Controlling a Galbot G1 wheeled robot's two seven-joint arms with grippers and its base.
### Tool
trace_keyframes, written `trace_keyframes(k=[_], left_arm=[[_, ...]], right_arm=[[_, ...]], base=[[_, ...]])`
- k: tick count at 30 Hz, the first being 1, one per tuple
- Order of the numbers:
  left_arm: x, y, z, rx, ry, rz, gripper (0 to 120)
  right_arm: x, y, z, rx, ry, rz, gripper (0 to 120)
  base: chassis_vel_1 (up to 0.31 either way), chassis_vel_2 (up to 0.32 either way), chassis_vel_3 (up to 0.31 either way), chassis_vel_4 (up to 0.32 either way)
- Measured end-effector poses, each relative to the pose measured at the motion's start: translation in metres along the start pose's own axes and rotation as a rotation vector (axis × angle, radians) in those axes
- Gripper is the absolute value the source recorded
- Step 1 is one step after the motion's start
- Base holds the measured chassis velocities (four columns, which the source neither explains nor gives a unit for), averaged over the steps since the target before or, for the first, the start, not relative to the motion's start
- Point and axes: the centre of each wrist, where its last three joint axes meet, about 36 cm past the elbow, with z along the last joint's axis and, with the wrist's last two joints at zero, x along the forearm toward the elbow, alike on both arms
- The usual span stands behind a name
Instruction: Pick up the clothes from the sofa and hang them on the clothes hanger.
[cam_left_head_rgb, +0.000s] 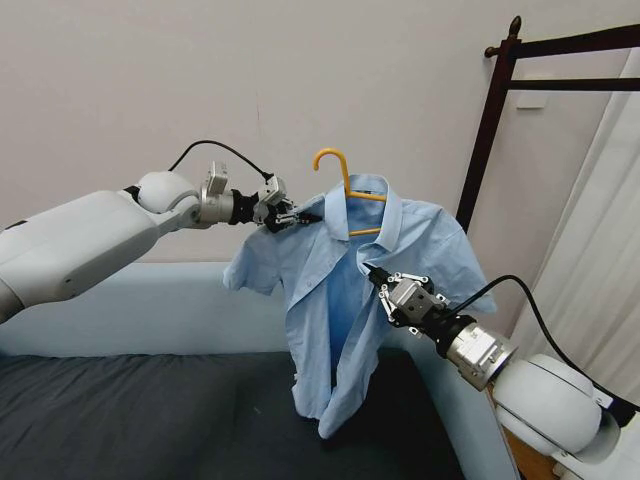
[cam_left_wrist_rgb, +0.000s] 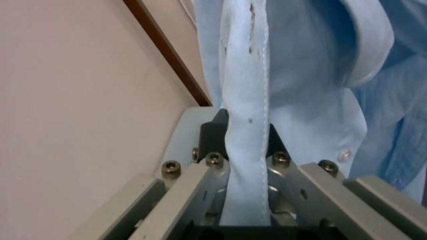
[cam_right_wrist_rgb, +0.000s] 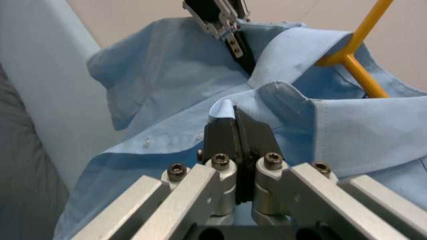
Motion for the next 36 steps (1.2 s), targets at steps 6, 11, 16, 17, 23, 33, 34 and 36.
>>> trace_keyframes(k=[6, 11, 16, 17, 23, 33, 34, 36], left_arm=[[-0.003, -0.012, 0.011, 0.019, 0.004, -0.014, 1], [0.004, -0.014, 0.025, 0.031, 0.011, -0.057, 1], [0.011, -0.011, 0.028, 0.024, 0.003, -0.107, 1], [0.013, -0.011, 0.028, 0.022, 0.001, -0.114, 1], [0.016, -0.021, 0.028, 0.008, 0.003, -0.115, 1], [0.003, -0.049, 0.031, 0.02, -0.011, -0.092, 1], [0.003, -0.05, 0.031, 0.017, -0.013, -0.087, 1], [0.004, -0.052, 0.032, 0.006, -0.016, -0.077, 1]], right_arm=[[-0.001, 0.001, 0.005, -0.021, 0.043, 0.027, 0], [0.018, 0.013, 0.004, -0.072, 0.095, -0.012, 10], [0.033, 0.021, -0.008, -0.201, 0.058, -0.085, 29], [0.034, 0.022, -0.014, -0.236, 0.047, -0.079, 33], [0.028, -0.002, -0.047, -0.371, 0.05, 0.099, 55], [0.005, -0.029, -0.039, -0.332, 0.144, 0.203, 91], [0.002, -0.036, -0.032, -0.315, 0.151, 0.208, 96], [0.0, -0.053, -0.02, -0.281, 0.159, 0.204, 99]], base=[[0.0, 0.0, 0.0, 0.0], [0.0, 0.0, 0.0, 0.0], [0.0, 0.0, 0.0, 0.0], [0.0, 0.0, 0.0, 0.0], [0.0, 0.0, 0.0, 0.0], [0.0, 0.0, 0.0, 0.0], [0.0, 0.0, 0.0, 0.0], [0.0, 0.0, 0.0, 0.0]])
